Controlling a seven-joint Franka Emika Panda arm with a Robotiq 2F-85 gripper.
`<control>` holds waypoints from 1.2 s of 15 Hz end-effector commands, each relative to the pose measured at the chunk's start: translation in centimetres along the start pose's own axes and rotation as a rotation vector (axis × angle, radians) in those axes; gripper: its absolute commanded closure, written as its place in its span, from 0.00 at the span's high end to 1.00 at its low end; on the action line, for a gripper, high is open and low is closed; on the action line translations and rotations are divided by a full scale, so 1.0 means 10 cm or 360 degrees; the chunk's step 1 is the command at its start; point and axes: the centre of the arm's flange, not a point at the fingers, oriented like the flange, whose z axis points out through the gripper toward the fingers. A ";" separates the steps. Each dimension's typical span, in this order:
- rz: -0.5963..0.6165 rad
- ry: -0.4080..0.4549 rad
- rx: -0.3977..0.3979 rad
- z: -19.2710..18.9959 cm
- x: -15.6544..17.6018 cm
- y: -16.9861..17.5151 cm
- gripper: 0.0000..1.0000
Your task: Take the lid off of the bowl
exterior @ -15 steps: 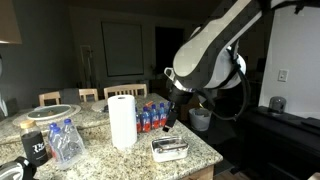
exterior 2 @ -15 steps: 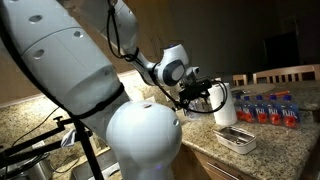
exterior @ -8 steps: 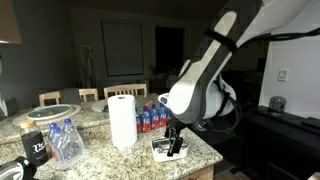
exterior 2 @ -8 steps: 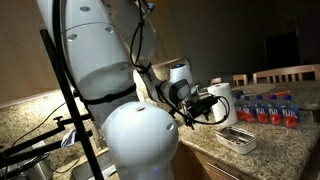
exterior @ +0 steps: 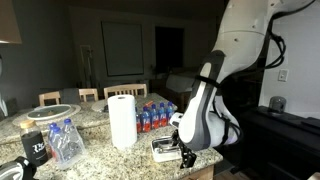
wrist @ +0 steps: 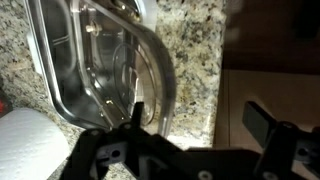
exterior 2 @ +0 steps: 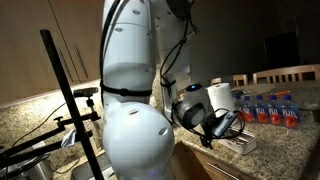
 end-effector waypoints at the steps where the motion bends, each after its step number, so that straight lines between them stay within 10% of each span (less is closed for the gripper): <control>1: -0.0124 0.0096 -0.0041 0.14 -0.39 -0.43 1.00; 10: -0.0132 0.0299 -0.0324 -0.25 -0.22 0.30 1.00; 18: -0.0084 0.0117 -0.0097 -0.10 -0.52 -0.03 0.93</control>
